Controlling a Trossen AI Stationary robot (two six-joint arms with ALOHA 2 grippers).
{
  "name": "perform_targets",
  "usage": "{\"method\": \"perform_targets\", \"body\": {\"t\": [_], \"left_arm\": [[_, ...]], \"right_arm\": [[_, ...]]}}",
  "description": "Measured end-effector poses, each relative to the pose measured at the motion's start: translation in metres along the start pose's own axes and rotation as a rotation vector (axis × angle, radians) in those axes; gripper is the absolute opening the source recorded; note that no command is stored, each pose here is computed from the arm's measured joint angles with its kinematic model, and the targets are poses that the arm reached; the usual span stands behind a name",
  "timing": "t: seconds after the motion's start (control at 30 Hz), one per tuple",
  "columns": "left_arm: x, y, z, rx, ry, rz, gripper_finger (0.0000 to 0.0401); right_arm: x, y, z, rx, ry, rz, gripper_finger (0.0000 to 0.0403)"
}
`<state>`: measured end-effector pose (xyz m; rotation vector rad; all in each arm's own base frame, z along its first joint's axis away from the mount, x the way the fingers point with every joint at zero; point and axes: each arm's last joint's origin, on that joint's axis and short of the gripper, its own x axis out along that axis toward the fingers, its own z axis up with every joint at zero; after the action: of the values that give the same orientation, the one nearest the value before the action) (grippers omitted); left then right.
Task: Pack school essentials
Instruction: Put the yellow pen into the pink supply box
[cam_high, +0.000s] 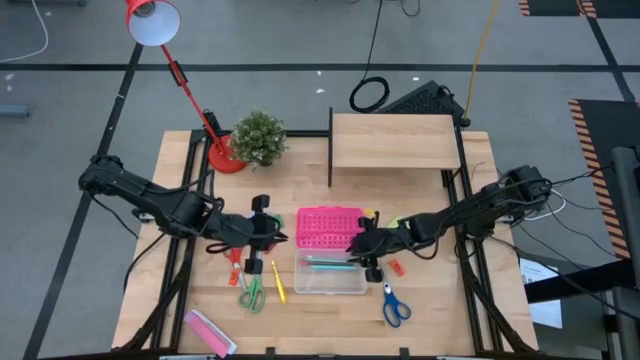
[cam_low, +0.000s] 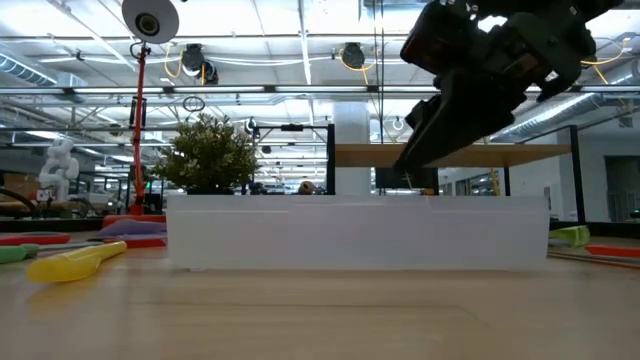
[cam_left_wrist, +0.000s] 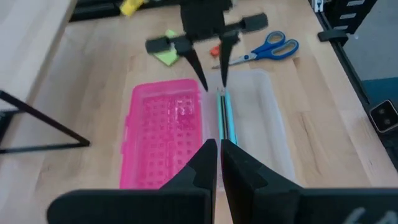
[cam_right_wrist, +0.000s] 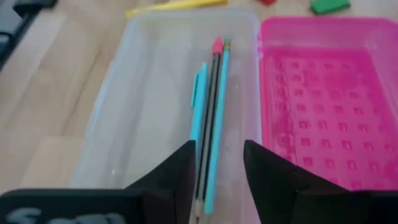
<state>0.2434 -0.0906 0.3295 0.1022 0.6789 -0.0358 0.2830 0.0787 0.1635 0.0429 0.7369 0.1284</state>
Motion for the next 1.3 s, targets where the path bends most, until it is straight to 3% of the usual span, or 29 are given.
{"method": "perform_targets", "body": {"t": [0.1, 0.37, 0.6, 0.9, 1.3], "left_arm": [[0.003, -0.007, -0.008, -0.024, 0.021, -0.016, 0.0026], [0.021, -0.037, -0.059, -0.032, 0.148, -0.084, 0.0026], [0.031, -0.061, -0.085, -0.007, 0.117, -0.211, 0.0047], [0.069, -0.103, -0.109, 0.172, 0.223, -0.247, 0.0132], [0.117, -0.114, -0.112, 0.429, 0.328, -0.255, 0.0141]], "right_arm": [[-0.006, 0.001, 0.002, 0.013, -0.007, 0.005, 0.0130], [-0.023, 0.008, 0.004, 0.027, 0.004, 0.023, 0.0130], [-0.029, 0.010, 0.007, 0.072, -0.013, 0.033, 0.0130], [-0.030, 0.014, 0.006, 0.181, -0.013, 0.045, 0.0130], [-0.031, 0.024, 0.004, 0.144, -0.004, 0.065, 0.0130]]}}
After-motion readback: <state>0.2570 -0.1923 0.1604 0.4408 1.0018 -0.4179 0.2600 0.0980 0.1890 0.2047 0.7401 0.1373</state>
